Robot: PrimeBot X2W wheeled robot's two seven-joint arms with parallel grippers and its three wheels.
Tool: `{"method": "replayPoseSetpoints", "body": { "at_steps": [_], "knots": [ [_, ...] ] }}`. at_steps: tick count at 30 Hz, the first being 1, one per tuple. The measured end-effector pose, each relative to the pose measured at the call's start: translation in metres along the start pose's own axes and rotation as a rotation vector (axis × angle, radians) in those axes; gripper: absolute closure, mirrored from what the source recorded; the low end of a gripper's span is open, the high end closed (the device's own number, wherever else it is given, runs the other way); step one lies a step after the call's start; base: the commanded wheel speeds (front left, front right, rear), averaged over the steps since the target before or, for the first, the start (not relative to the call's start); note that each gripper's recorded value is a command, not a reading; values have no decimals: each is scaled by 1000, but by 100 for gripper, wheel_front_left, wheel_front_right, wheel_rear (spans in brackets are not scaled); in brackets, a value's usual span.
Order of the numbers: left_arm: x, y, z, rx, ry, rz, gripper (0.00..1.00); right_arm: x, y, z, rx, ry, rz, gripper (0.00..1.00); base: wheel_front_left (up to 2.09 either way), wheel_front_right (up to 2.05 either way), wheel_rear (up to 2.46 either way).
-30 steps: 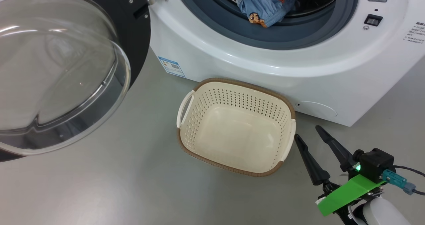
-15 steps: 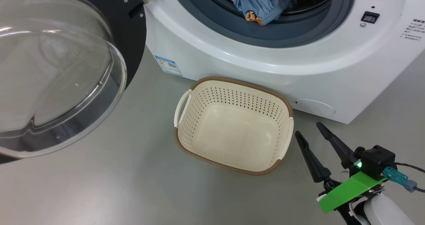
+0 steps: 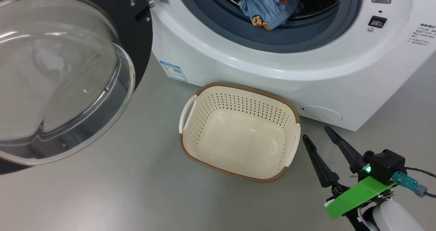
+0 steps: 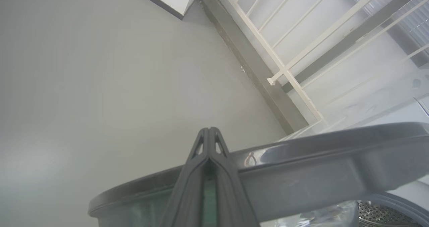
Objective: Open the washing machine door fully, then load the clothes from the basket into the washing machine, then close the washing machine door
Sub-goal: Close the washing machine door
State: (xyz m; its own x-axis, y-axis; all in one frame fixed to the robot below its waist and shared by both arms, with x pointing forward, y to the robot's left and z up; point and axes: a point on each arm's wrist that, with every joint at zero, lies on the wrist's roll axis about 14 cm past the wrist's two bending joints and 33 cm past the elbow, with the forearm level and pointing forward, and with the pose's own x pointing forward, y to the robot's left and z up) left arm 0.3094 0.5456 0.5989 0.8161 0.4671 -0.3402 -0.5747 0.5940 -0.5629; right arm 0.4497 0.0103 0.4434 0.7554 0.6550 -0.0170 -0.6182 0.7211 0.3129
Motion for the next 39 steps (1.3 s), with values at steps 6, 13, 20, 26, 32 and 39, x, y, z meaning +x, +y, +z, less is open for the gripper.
{"method": "replayPoseSetpoints", "body": {
  "at_steps": [6,13,20,26,32,39],
  "knots": [
    [-6,-2,-3,-4,40,-21,100,0,4,4,0,-11,2,0,0,0,0],
    [-14,-5,-12,9,101,-46,100,1,9,11,-2,-26,7,0,0,0,0],
    [-22,-9,-18,24,159,-76,100,0,13,17,-5,-42,8,0,0,0,0],
    [-32,-13,-23,37,209,-107,100,-4,18,22,-8,-51,9,0,0,0,0],
    [-43,-21,-31,50,274,-155,100,-8,20,24,-8,-56,1,0,0,0,0],
    [-50,-47,-54,68,361,-261,100,-12,23,29,-13,-66,-4,0,0,0,0]
  ]
}}
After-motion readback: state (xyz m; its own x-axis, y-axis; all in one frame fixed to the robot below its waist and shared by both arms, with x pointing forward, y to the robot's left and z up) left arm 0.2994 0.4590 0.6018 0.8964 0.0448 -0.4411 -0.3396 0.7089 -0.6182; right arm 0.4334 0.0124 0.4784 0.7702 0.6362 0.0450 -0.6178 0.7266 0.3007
